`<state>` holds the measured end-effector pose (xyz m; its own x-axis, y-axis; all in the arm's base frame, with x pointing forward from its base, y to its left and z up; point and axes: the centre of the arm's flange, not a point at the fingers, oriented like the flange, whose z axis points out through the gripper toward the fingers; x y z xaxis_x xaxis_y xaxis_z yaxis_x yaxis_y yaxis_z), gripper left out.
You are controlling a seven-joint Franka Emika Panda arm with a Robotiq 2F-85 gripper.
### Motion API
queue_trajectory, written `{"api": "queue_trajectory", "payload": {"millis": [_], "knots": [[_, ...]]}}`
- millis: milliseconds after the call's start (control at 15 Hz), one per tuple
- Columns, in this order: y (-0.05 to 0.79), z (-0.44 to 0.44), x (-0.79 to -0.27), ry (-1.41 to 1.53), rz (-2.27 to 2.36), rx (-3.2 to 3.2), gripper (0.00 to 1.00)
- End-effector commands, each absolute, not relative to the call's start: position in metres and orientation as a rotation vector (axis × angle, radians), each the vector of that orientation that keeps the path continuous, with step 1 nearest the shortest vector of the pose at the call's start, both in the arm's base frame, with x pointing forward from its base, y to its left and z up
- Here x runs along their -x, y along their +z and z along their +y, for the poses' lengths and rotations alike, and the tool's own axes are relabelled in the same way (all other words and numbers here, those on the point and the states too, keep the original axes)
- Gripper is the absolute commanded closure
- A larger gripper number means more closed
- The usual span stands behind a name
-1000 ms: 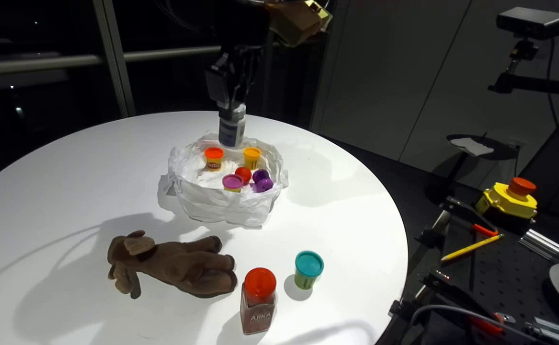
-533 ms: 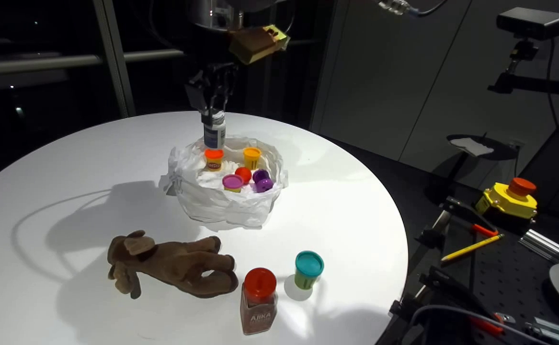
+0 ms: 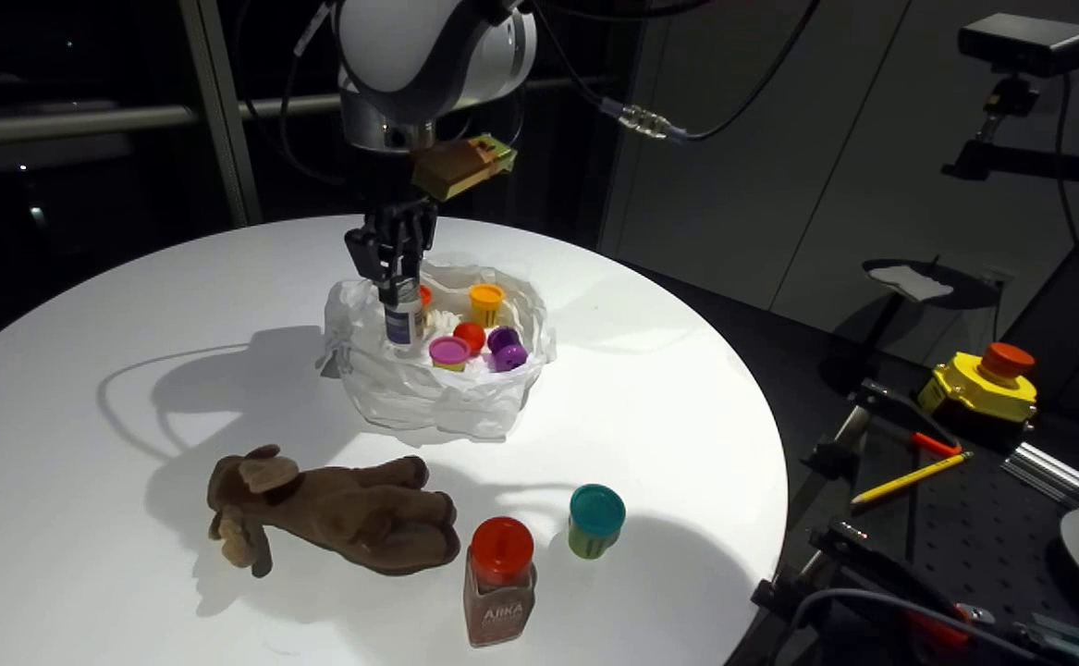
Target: Put the objects and the bottles in the plastic bag
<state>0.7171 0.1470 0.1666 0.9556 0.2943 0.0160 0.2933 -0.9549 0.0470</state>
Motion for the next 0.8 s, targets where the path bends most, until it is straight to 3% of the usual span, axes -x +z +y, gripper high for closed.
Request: {"api": "queue_trajectory", "payload": {"millis": [0,400,467,600,733], "knots": [[0.148,0.155,-0.757,0.070,0.460,-3.058,0.80],[0.131,0.159,-0.765,0.153,0.483,-3.021,0.80],[0.136,0.161,-0.762,0.146,0.498,-3.021,0.30],[0.149,0.164,-0.749,0.101,0.517,-3.017,0.23],[0.168,0.172,-0.729,0.080,0.507,-3.014,0.07]]}}
